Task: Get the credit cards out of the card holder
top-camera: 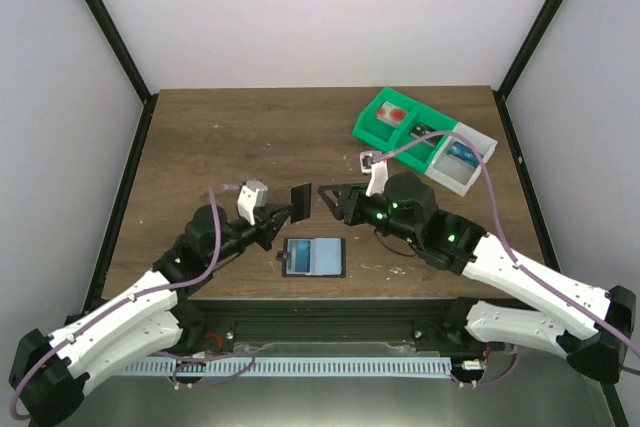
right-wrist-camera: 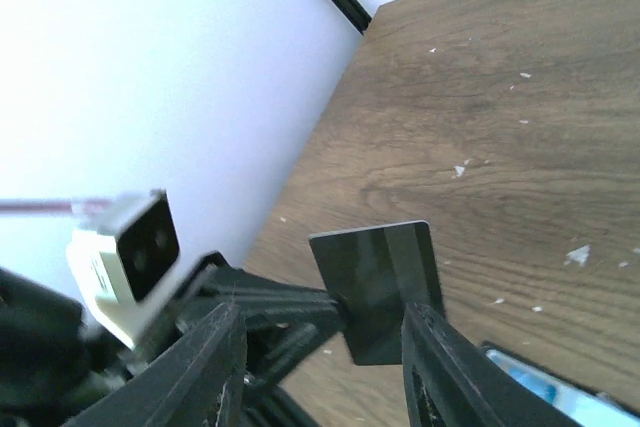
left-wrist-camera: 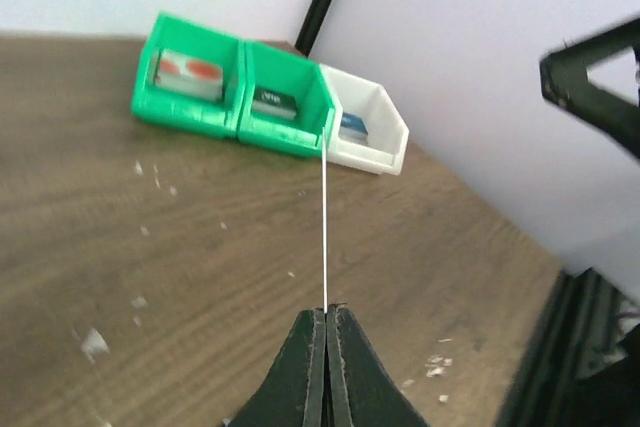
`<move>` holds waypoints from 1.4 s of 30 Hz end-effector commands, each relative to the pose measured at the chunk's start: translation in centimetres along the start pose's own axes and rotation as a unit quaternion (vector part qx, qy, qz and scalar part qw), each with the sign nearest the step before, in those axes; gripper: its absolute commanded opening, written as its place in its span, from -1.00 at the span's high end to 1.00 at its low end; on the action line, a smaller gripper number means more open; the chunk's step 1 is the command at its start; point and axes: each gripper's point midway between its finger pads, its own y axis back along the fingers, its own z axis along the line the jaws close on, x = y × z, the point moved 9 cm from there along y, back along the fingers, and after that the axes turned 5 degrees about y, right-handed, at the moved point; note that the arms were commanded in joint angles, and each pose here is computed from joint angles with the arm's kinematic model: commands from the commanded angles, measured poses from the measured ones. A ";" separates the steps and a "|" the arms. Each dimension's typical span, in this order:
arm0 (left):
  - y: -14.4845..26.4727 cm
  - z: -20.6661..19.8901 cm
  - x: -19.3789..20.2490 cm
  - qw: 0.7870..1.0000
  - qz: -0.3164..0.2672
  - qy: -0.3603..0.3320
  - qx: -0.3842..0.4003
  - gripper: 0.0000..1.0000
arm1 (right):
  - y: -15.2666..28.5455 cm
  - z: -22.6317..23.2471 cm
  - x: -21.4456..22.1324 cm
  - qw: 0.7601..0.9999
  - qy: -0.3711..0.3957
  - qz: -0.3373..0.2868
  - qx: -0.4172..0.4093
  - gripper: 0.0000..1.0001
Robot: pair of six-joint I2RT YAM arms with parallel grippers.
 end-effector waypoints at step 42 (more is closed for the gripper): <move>-1.6 -2.1 2.9 0.900 0.035 -0.433 -0.038 1.00 | -5.3 -2.5 2.5 0.902 -0.401 0.145 0.068 0.31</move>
